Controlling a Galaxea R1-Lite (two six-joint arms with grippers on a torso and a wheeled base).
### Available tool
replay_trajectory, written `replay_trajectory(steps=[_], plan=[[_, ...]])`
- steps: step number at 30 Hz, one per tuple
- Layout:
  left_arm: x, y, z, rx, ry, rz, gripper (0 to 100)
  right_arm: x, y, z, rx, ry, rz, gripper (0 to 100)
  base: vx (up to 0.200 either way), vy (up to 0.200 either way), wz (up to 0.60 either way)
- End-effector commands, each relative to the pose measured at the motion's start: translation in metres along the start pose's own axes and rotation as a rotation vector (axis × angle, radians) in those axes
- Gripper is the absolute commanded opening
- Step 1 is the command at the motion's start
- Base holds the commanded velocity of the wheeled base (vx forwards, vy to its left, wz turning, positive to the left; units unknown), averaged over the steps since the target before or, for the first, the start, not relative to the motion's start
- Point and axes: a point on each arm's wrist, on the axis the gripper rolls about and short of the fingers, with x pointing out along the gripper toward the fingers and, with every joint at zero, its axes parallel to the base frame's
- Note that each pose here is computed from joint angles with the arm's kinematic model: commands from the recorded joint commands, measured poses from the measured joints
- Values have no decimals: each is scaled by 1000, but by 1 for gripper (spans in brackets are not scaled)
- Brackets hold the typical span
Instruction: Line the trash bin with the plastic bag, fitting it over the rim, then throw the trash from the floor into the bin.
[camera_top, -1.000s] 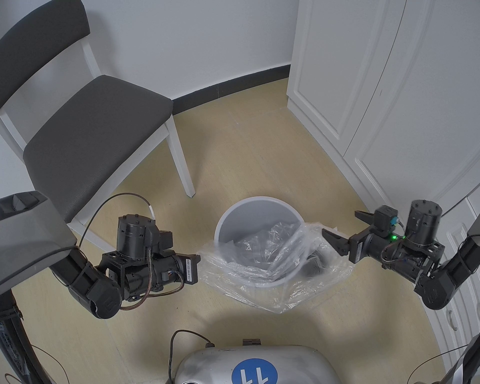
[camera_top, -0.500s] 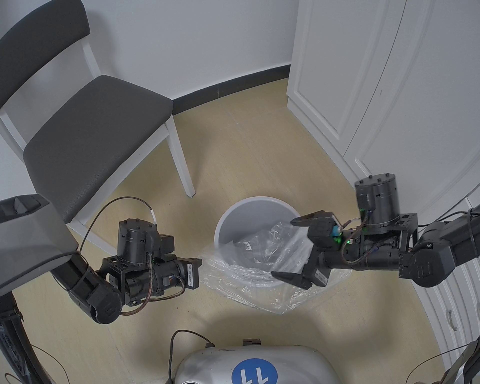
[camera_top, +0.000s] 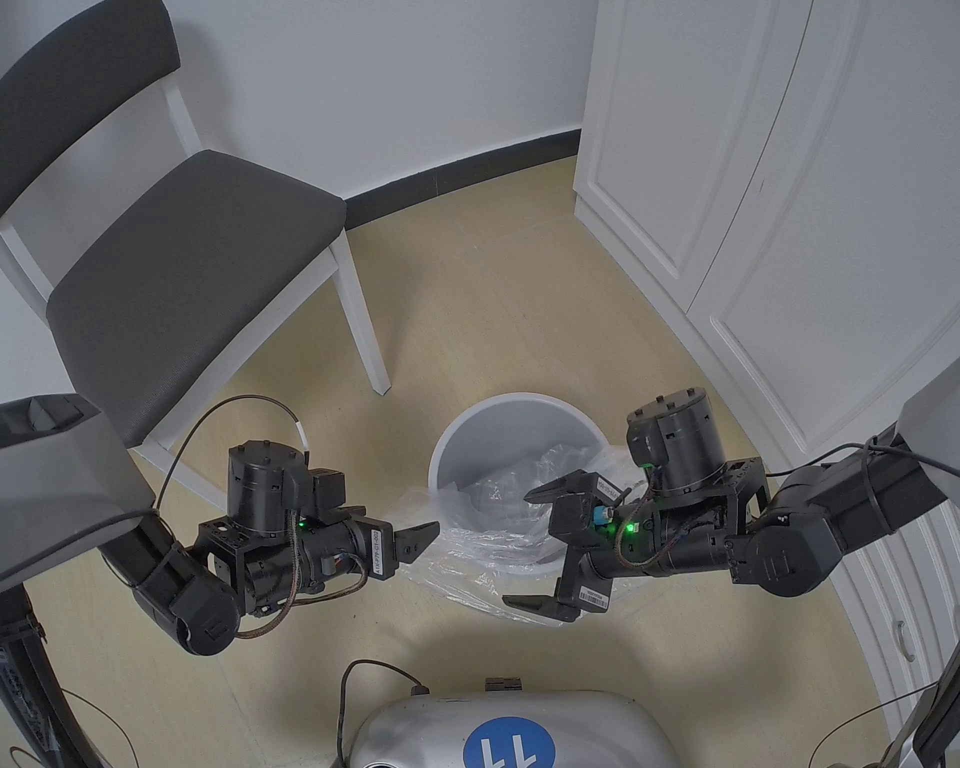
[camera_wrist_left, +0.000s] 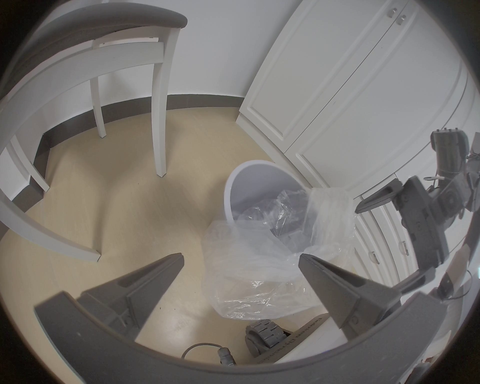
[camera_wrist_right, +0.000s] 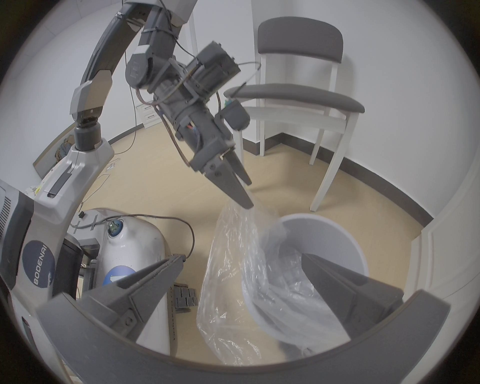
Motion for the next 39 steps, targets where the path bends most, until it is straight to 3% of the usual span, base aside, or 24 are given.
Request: replay_trajectory(steps=[1, 16, 17, 24, 33, 39], plan=[[-1, 1, -4, 9, 10, 1, 100, 9, 2, -13, 17, 39, 19, 100, 0, 0, 0], [-2, 2, -2, 17, -1, 1, 100, 45, -11, -48, 65, 112, 18, 100, 0, 0, 0], [-2, 2, -2, 17, -1, 1, 100, 49, -13, -51, 69, 115, 16, 0, 0, 0, 0], [-4, 2, 1, 15, -10, 2, 100, 56, -22, -50, 78, 101, -7, 0, 0, 0, 0], [-9, 8, 12, 7, -52, 20, 100, 45, -81, -19, 50, -58, -235, 0, 0, 0, 0], [-10, 7, 14, 10, -68, 20, 100, 75, -90, -12, 136, -114, -381, 0, 0, 0, 0]])
